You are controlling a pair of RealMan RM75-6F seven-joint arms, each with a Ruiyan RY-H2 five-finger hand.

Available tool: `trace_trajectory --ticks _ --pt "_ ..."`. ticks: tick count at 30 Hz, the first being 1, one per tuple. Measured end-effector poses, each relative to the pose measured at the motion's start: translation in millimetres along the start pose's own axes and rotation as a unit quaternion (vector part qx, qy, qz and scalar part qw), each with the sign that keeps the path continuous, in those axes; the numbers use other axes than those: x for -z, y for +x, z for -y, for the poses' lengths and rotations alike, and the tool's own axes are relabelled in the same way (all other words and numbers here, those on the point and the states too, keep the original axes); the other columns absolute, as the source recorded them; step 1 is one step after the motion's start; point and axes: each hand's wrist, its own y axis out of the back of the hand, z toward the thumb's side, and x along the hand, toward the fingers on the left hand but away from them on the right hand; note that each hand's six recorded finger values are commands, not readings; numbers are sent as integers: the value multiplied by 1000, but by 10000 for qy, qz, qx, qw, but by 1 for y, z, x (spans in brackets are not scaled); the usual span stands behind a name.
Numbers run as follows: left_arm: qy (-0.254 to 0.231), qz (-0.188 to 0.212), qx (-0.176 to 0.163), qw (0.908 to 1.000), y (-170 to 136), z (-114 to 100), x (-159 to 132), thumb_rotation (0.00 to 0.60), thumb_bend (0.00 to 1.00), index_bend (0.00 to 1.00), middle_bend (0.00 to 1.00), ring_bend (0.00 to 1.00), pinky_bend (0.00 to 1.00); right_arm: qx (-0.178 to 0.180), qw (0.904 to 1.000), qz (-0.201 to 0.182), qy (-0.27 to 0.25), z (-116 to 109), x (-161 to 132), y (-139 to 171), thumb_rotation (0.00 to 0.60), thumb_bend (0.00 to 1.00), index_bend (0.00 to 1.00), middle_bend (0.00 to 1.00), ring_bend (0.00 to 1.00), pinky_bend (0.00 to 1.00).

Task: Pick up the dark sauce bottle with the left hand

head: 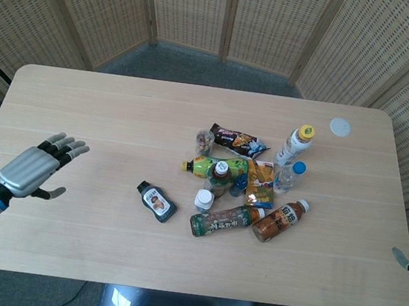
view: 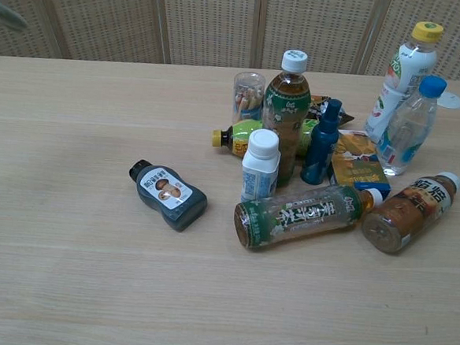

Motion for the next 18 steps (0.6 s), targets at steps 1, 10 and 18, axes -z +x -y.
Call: trace_trajectory --ticks 1,10,18 --pt "30 61 64 10000 4 5 -4 600 338 0 0 0 0 8 10000 10 3 -1 0 1 516 16 0 0 0 0" --pt "339 553 461 9968 46 48 -39 600 337 0 0 0 0 82 9999 114 29 -7 8 7 517 15 0 0 0 0" --pt "559 781 608 9935 82 77 -67 600 337 0 0 0 0 122 9996 254 51 -11 17 13 511 14 0 0 0 0"
